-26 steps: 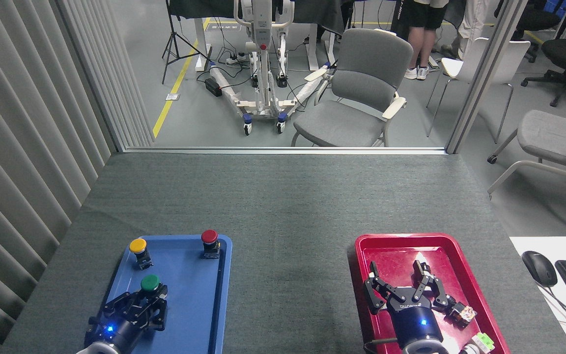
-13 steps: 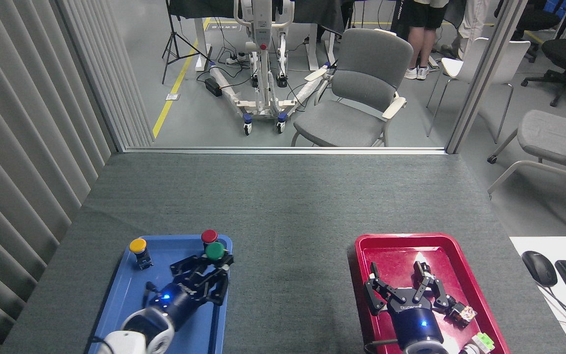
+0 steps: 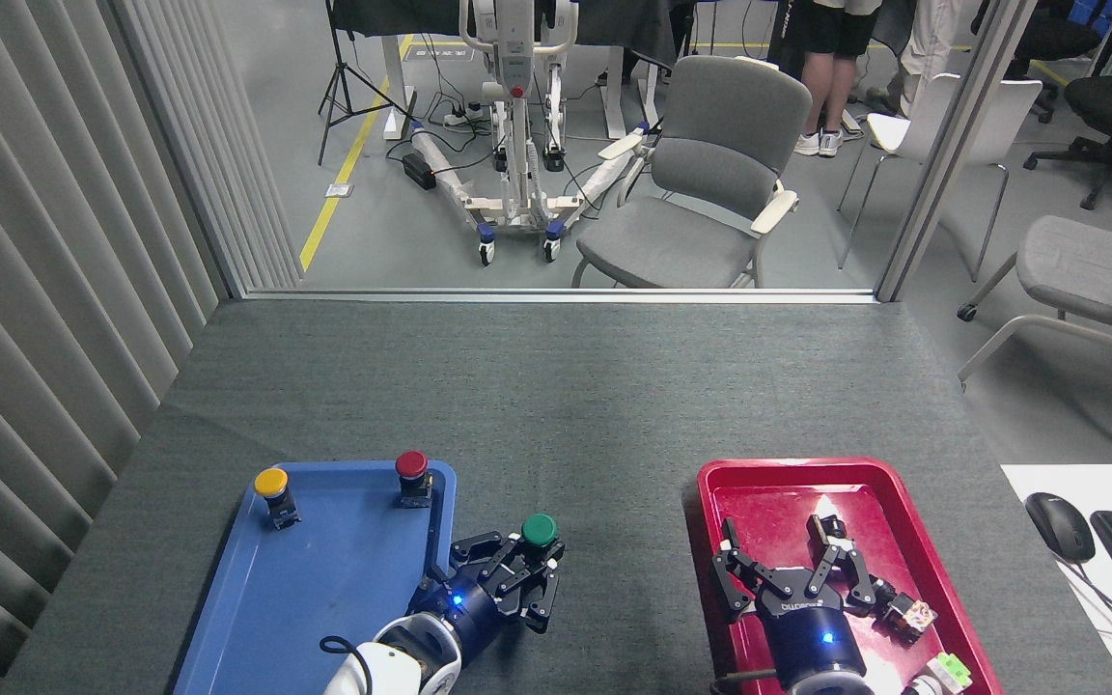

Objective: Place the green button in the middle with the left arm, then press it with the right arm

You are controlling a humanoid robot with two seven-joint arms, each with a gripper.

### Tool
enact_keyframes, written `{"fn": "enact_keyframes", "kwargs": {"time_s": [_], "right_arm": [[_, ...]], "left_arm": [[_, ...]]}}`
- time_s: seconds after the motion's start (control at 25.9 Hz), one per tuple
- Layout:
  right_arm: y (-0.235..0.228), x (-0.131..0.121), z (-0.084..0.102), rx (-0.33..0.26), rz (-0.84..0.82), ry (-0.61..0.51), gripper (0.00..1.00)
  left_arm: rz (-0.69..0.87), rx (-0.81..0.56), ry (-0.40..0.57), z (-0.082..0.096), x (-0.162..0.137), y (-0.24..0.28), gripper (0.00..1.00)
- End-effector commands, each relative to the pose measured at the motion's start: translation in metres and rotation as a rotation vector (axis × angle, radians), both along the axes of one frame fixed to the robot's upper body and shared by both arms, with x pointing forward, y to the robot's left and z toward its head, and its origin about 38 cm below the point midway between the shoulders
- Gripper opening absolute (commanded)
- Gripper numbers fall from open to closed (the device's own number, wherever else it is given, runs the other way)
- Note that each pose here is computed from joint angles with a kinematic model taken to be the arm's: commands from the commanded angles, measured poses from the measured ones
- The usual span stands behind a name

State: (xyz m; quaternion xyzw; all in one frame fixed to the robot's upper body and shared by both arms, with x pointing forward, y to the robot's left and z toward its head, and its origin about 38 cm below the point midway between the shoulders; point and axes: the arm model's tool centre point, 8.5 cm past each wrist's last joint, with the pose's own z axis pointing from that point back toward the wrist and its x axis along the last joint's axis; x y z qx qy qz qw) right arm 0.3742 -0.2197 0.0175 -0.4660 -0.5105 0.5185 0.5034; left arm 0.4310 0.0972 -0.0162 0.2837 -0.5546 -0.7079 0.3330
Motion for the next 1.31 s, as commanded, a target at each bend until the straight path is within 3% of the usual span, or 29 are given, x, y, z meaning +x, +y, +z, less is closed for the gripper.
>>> {"fn": "enact_keyframes", "kwargs": {"time_s": [0.0,0.12,0.15,0.19,0.23,0.35,0.42,0.54,0.66,0.77,0.89,0.97,1.08,1.2,1.27], "right_arm": [[0.008,0.000,-0.001,-0.001,0.021,0.002,0.95],[0.008,-0.001,-0.001,0.000,0.024,0.004,0.95],[0.008,-0.001,-0.001,-0.001,0.022,0.002,0.95],[0.008,-0.001,-0.001,-0.001,0.022,0.004,0.95],[0.008,-0.001,-0.001,0.000,0.024,0.004,0.95],[0.008,-0.001,-0.002,-0.001,0.025,0.013,0.95],[0.009,-0.001,-0.001,-0.001,0.026,0.013,0.94],[0.009,-0.001,-0.001,-0.001,0.029,0.013,0.92],[0.013,-0.001,-0.001,0.000,0.038,0.014,0.92],[0.015,-0.001,-0.002,0.000,0.042,0.015,0.92],[0.015,-0.001,-0.002,-0.002,0.044,0.014,0.92],[0.018,-0.002,-0.002,-0.001,0.052,0.014,0.92],[0.020,-0.002,-0.002,0.002,0.051,0.014,0.92],[0.022,-0.002,-0.002,0.008,0.051,0.014,0.91],[0.023,-0.001,-0.001,0.009,0.057,0.010,0.84]], "left_arm": [[-0.022,0.012,0.007,-0.005,-0.001,-0.005,0.00],[-0.037,-0.010,-0.003,-0.007,-0.003,-0.013,0.03],[-0.042,-0.030,-0.018,-0.005,-0.004,-0.017,0.24],[-0.042,-0.043,-0.024,-0.005,-0.005,-0.019,0.51],[-0.043,-0.043,-0.022,-0.007,-0.007,-0.018,0.67],[-0.041,-0.041,-0.015,-0.011,-0.008,-0.017,0.97],[-0.044,-0.053,-0.026,-0.008,-0.009,-0.015,0.99],[-0.060,-0.103,-0.131,0.028,0.000,-0.020,0.99],[-0.046,-0.155,-0.206,0.053,-0.008,-0.006,0.99],[0.033,-0.183,-0.244,0.074,-0.026,0.047,0.99],[0.186,-0.142,-0.297,0.089,-0.047,0.132,0.99],[0.323,-0.102,-0.304,0.087,-0.057,0.189,0.99],[0.467,-0.083,-0.218,0.051,-0.063,0.223,0.99],[0.546,-0.062,-0.226,0.052,-0.063,0.231,0.99],[0.561,-0.055,-0.228,0.053,-0.062,0.234,0.99]]}}
